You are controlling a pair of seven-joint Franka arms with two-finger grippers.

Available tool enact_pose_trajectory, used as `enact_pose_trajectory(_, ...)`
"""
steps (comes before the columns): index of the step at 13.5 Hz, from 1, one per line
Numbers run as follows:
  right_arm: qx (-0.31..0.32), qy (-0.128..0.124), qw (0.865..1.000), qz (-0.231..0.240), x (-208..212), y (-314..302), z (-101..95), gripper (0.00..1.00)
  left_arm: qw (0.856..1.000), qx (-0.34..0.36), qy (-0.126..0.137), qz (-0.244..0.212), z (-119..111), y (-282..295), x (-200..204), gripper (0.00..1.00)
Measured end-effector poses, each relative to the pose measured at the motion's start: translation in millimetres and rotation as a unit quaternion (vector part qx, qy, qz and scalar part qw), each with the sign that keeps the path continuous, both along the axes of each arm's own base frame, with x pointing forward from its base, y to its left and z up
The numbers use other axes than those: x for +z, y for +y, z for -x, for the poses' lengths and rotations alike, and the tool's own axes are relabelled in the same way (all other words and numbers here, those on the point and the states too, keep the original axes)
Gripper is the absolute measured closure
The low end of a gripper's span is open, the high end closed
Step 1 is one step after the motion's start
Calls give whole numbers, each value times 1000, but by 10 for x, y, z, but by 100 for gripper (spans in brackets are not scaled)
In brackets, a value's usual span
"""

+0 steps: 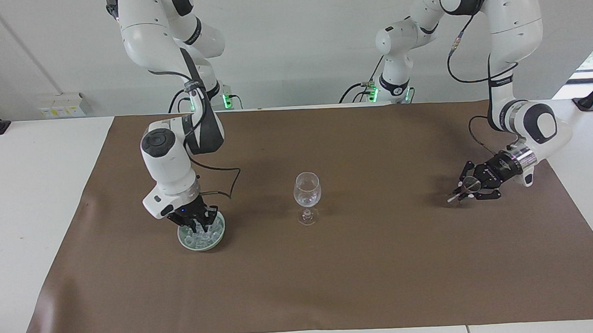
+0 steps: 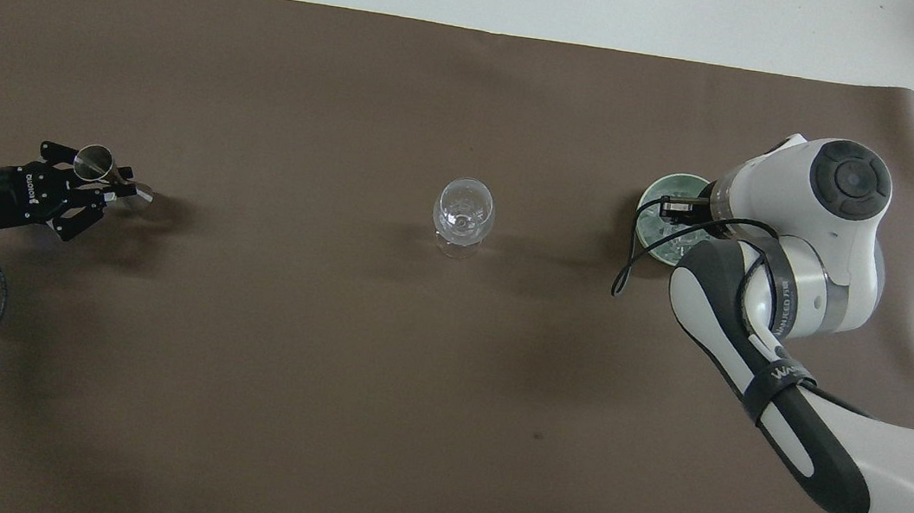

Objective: Pour wine and add ice with both arms

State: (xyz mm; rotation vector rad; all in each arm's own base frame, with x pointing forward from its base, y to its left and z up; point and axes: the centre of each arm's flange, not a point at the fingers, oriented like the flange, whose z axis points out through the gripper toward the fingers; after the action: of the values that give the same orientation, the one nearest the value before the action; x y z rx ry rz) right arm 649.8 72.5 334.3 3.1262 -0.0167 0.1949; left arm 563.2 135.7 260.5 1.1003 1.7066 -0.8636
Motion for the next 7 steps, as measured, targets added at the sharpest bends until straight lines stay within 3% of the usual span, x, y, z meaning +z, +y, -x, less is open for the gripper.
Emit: enact_pose_trajectory(7,5,8,1000,18,172,-33,-69,73,1000,3,-4,8,92,-45,-126,78)
